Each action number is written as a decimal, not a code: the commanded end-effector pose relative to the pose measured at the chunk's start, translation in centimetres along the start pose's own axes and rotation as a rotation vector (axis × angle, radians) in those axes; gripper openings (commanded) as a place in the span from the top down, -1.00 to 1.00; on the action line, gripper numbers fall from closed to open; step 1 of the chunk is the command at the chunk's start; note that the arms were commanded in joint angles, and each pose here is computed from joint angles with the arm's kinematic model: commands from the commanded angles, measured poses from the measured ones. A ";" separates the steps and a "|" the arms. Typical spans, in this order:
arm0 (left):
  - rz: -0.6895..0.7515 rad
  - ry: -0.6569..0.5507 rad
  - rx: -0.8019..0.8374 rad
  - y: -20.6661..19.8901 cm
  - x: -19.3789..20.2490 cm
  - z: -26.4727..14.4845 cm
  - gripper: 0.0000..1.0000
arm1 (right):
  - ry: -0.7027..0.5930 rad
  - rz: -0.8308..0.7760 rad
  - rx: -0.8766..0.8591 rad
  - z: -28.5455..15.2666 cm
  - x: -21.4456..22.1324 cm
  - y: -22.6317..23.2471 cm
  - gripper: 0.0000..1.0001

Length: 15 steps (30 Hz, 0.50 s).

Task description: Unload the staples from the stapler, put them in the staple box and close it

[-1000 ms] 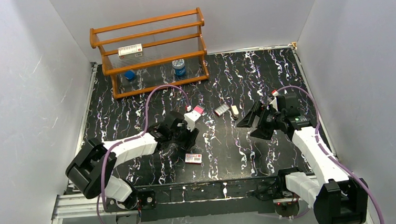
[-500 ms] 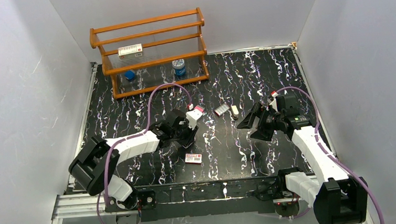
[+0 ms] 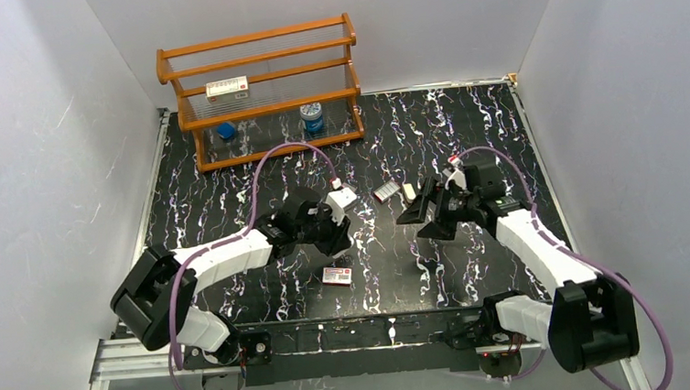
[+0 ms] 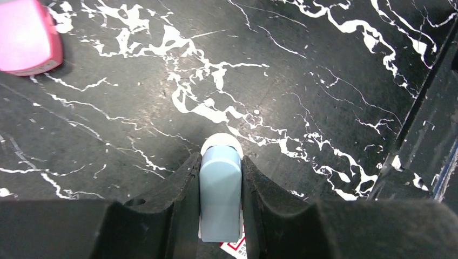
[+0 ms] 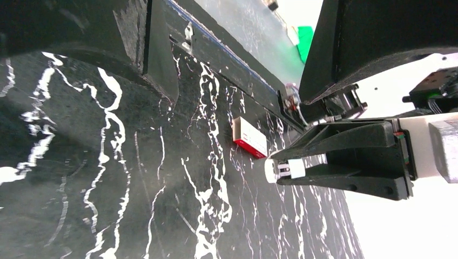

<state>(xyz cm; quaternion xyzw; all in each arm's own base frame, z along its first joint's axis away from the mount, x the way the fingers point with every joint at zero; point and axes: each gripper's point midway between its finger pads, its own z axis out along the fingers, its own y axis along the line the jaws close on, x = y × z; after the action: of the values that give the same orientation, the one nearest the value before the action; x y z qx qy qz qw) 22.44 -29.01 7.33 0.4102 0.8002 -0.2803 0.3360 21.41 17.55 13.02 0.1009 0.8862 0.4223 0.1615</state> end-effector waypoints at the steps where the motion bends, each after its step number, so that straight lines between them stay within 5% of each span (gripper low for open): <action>1: 0.026 -0.064 0.103 -1.6 -2.5 0.2 1.00 | 0.072 -0.093 -0.045 1.8 0.5 2.1 -0.81; 15: 0.199 -0.169 0.232 -4.3 -3.2 -2.2 1.00 | 0.214 -0.145 -0.062 7.3 4.6 4.8 -0.76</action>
<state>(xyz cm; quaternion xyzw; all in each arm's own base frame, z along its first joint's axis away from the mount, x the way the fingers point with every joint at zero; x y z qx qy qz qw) 19.90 -30.28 9.03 0.4744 0.7333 -0.3465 0.3424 18.26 24.77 9.56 0.0046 0.9070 0.4161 0.0648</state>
